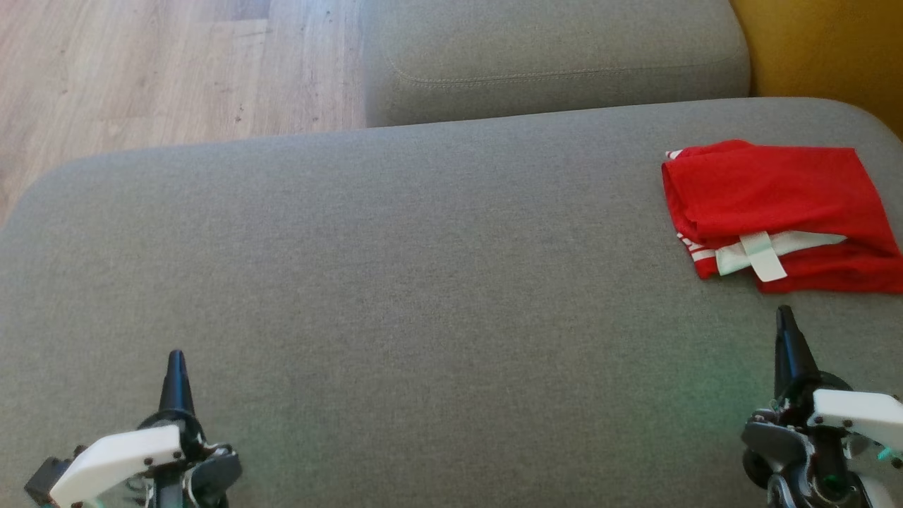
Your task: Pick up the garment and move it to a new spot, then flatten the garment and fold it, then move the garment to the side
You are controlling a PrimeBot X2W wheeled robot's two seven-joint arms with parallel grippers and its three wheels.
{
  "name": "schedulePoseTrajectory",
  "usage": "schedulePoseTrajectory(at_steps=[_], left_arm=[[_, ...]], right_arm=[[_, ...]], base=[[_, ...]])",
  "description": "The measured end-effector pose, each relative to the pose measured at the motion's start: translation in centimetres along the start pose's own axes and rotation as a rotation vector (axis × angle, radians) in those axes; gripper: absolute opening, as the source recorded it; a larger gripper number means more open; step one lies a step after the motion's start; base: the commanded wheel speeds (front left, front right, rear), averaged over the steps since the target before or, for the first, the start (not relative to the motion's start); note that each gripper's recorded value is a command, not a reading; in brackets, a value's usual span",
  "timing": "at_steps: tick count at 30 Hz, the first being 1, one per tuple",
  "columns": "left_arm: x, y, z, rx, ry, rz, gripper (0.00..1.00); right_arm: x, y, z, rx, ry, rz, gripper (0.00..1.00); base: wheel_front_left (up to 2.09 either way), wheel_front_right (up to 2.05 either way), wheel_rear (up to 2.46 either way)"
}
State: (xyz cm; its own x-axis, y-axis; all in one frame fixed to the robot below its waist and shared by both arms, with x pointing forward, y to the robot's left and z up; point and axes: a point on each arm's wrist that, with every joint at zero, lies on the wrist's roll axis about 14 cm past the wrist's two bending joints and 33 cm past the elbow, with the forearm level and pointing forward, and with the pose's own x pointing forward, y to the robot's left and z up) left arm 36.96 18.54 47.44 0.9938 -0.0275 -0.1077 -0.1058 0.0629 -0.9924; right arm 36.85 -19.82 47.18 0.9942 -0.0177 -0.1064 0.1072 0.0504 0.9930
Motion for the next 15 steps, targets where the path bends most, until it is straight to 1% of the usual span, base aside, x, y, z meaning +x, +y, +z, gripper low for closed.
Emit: schedulePoseTrajectory(at_steps=[6, 15], left_arm=[[0.14, 0.18, 0.10, -0.067, 0.001, 0.000, 0.00], [0.49, -0.38, 0.10, -0.069, 0.003, -0.016, 0.00]], right_arm=[[0.20, 0.31, 0.58, 0.066, -0.012, 0.011, 0.00], [0.49, 0.77, 0.65, 0.069, -0.014, 0.024, 0.00]], base=[[0.00, 0.00, 0.00], [0.00, 0.00, 0.00]])
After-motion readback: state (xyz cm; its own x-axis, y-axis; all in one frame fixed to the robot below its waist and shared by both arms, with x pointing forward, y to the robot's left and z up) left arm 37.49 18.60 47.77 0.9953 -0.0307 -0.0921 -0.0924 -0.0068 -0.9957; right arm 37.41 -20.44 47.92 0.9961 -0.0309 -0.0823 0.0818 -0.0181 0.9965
